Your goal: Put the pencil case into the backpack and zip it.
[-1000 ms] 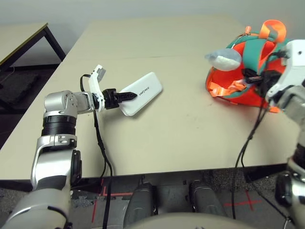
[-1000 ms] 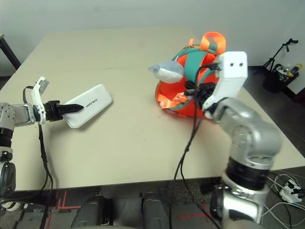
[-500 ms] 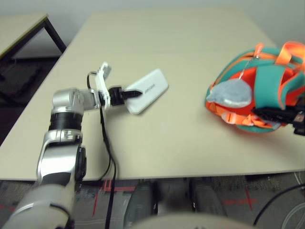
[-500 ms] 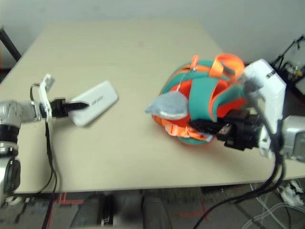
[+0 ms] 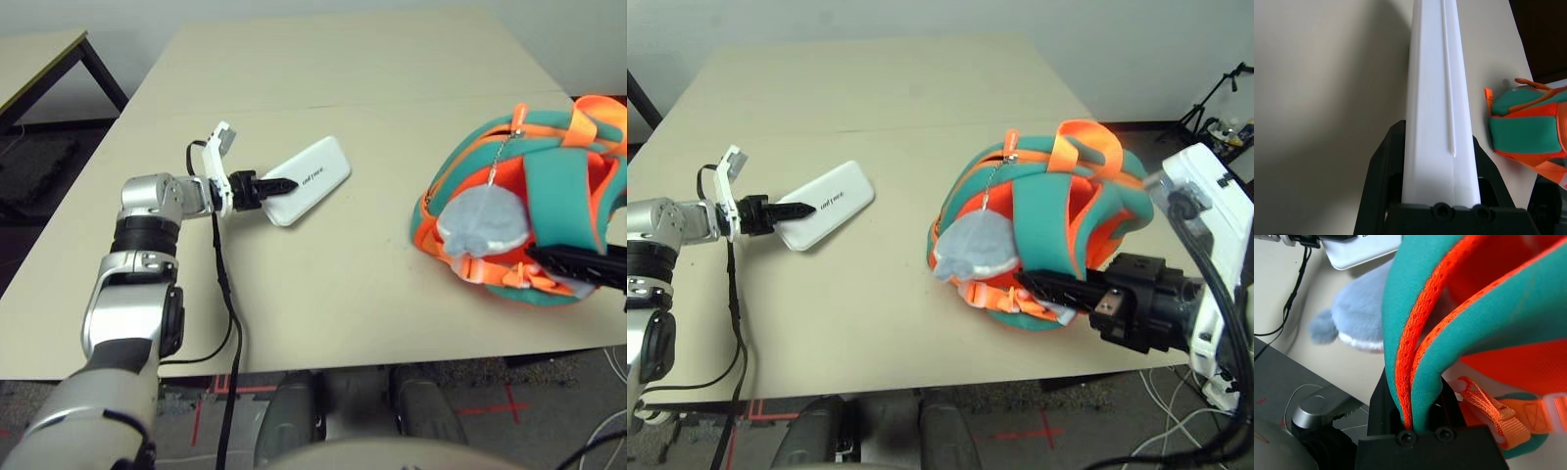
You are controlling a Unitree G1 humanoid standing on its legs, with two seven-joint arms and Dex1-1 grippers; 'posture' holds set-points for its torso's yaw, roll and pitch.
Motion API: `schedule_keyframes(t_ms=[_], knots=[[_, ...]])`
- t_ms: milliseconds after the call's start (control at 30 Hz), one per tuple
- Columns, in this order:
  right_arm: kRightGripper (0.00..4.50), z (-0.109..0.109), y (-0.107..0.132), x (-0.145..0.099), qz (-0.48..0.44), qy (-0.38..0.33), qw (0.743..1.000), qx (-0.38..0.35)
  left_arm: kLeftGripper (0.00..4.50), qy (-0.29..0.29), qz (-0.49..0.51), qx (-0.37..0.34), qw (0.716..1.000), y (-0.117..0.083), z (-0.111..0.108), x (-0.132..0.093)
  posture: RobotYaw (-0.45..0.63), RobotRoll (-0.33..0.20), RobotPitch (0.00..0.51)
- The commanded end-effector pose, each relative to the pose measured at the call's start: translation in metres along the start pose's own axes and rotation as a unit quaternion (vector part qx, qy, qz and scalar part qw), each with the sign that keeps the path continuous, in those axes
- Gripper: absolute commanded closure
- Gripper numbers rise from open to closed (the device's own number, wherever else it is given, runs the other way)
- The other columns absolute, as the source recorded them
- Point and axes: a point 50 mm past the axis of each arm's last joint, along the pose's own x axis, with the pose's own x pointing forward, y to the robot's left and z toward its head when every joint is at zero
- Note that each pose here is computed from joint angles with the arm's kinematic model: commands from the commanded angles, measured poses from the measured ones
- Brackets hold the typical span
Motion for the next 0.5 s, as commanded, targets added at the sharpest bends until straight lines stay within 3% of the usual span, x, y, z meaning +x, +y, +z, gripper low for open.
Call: schedule_keyframes(t_ms=[33,267,400,500], knots=[[4.29,0.005,0.011,-0.007,0.021,-0.013,0.999,-0.022,3.09,0.01,0.017,0.004,1.0,0.004,-0.002,-0.006,-0.26,0.0,0.098],[4.29,-0.004,0.009,0.006,0.006,0.006,1.0,-0.003,3.09,0.012,0.004,0.028,1.0,-0.003,0.003,-0.002,-0.25,0.0,0.099],[4.29,-0.012,-0.002,0.021,-0.042,-0.006,0.999,0.021,3.09,0.021,-0.032,0.101,0.994,-0.027,0.024,-0.012,-0.2,0.0,0.103],[4.29,-0.018,-0.004,0.027,-0.043,-0.005,0.999,0.0,3.09,0.041,-0.065,0.175,0.982,-0.052,0.043,-0.027,-0.17,0.0,0.107]])
